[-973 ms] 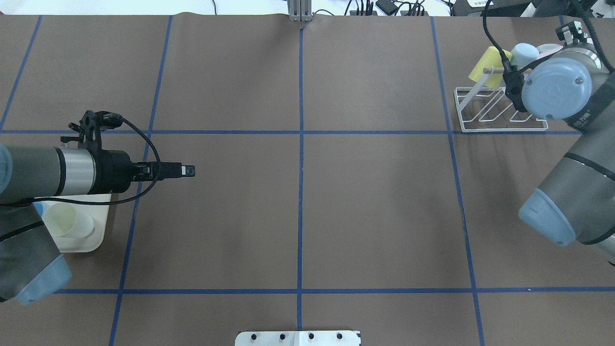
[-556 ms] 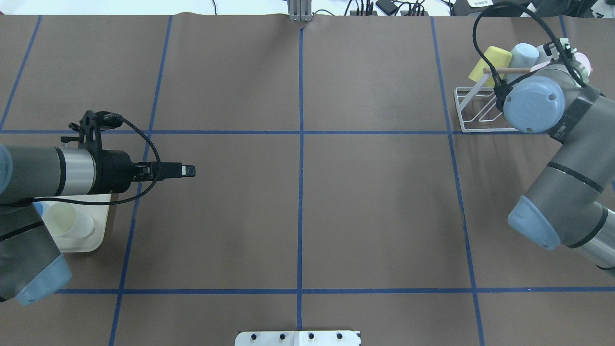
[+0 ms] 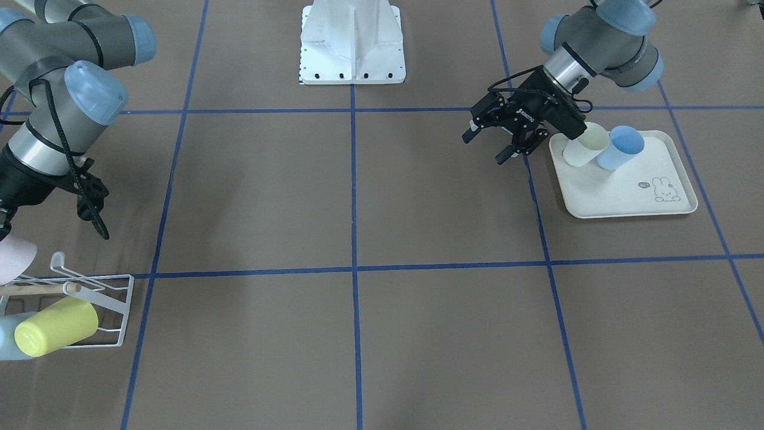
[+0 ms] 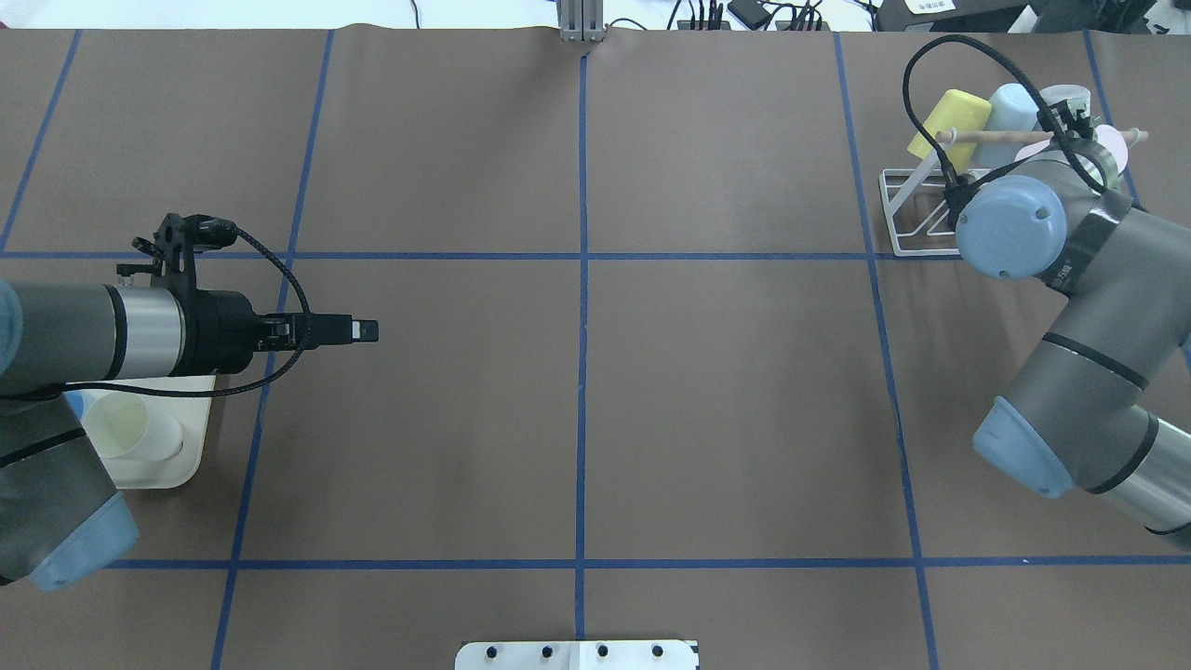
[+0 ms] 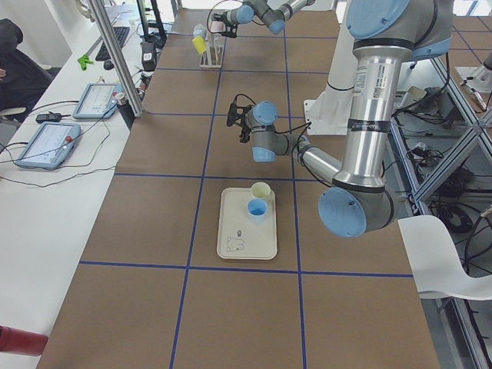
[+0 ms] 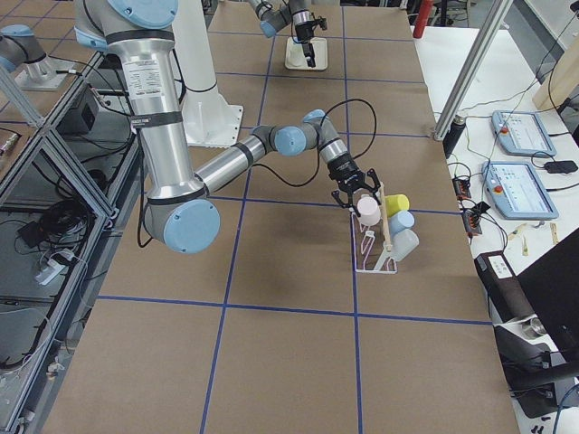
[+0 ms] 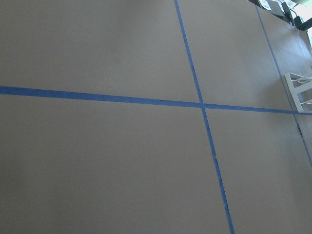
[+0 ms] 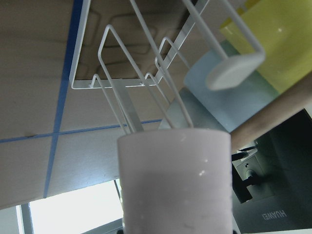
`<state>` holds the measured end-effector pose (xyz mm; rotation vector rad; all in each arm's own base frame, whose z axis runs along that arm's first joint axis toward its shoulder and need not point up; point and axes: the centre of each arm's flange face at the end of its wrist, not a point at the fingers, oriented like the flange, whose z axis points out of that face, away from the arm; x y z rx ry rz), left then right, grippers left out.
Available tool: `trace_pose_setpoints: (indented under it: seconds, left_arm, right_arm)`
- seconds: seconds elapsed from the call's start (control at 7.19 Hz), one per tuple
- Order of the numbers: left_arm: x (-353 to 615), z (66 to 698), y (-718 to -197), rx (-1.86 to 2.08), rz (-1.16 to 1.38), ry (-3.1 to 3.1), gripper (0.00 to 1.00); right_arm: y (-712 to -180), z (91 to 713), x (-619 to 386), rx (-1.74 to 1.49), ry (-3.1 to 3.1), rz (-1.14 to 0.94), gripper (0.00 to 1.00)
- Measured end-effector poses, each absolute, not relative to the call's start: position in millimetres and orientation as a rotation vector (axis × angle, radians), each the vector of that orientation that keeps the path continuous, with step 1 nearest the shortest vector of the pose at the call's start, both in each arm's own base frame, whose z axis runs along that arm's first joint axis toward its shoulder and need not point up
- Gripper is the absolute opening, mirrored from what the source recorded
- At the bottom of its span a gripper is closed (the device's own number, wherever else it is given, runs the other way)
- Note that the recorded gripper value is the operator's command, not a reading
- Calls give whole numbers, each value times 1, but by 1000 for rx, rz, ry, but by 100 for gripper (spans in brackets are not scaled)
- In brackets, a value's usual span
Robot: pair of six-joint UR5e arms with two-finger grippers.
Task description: Transfer IKEA cup to right arm and place on rack
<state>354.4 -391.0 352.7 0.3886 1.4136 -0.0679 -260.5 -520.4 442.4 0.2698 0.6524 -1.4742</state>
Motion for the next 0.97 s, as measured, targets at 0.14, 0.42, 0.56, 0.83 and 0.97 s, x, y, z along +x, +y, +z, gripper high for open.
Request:
trace_pose_setpoints:
  seconds: [0.14,0.42,0.56,0.83,0.97]
  left_arm:
    - [354,353,-391,388,-68,1414,100]
    - [355,353,-391,388,-68,1413,100]
    - [355,353,-391,388,-67,1413,100]
    - [355,352,-391,389,-67,1415,100]
    - [356,352,-391,389,-66,1415,100]
  right_arm:
    - [-521,447,-263,259,660,-1479,41]
    - [-521,450,-274,256,664,-1494,47]
    - [-521,454,-280,250,665,-1504,54]
    - [-520,458,-288,242,666,-1519,87]
    - [-518,458,-292,246,668,-1527,91]
